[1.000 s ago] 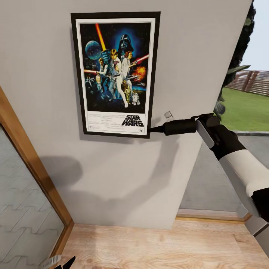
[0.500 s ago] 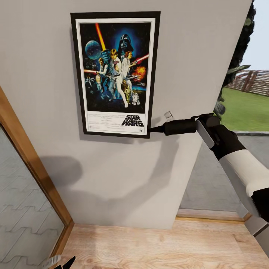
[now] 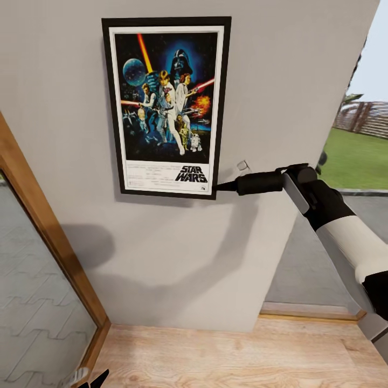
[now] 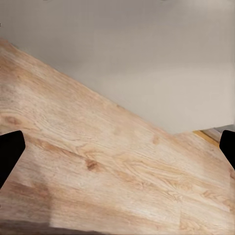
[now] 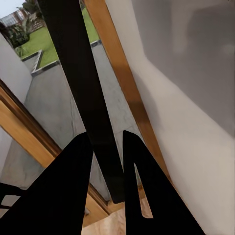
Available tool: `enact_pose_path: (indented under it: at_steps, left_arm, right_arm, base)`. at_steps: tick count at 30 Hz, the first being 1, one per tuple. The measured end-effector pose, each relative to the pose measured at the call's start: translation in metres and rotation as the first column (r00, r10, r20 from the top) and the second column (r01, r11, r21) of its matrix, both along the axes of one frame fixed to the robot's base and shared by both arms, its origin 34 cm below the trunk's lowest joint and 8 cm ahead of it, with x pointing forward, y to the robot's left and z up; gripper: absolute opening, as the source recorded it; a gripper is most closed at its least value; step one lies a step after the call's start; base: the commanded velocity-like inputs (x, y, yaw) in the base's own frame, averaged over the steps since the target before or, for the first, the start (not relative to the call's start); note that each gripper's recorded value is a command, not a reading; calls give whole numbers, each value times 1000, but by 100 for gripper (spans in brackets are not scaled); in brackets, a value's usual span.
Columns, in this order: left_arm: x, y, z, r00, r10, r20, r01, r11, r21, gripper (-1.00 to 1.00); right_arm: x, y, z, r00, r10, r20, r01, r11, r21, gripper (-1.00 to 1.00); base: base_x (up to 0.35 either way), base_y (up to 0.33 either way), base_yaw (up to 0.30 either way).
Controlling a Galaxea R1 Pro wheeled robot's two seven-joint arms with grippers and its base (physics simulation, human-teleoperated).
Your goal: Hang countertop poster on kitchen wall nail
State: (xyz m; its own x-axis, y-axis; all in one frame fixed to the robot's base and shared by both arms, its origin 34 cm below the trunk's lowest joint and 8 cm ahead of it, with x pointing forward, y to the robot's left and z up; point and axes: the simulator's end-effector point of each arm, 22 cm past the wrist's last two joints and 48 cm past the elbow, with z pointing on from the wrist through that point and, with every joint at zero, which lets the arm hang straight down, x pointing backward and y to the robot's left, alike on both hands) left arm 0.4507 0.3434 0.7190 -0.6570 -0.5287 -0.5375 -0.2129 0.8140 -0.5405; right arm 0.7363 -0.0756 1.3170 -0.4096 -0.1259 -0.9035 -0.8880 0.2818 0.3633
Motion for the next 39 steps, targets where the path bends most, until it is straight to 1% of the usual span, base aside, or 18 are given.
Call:
enact_pose_path:
  at_steps: [9,18,39]
  left_arm:
    - [0,0,0,1000,0,0,0,1000,0,100]
    - [0,0,0,1000,0,0,0,1000,0,100]
    - [-3,-3,-1,1000,-4,-2,4,1000,-2,100]
  right_arm:
    - [0,0,0,1000,1,1,-1,1000,0,-100]
    - [0,0,0,1000,0,0,0,1000,0,-100]
    - [0,0,0,1000,0,3,0,1000,1,-100]
  base:
    - [4,19,0]
    - [28,128,0]
    - [1,4,0]
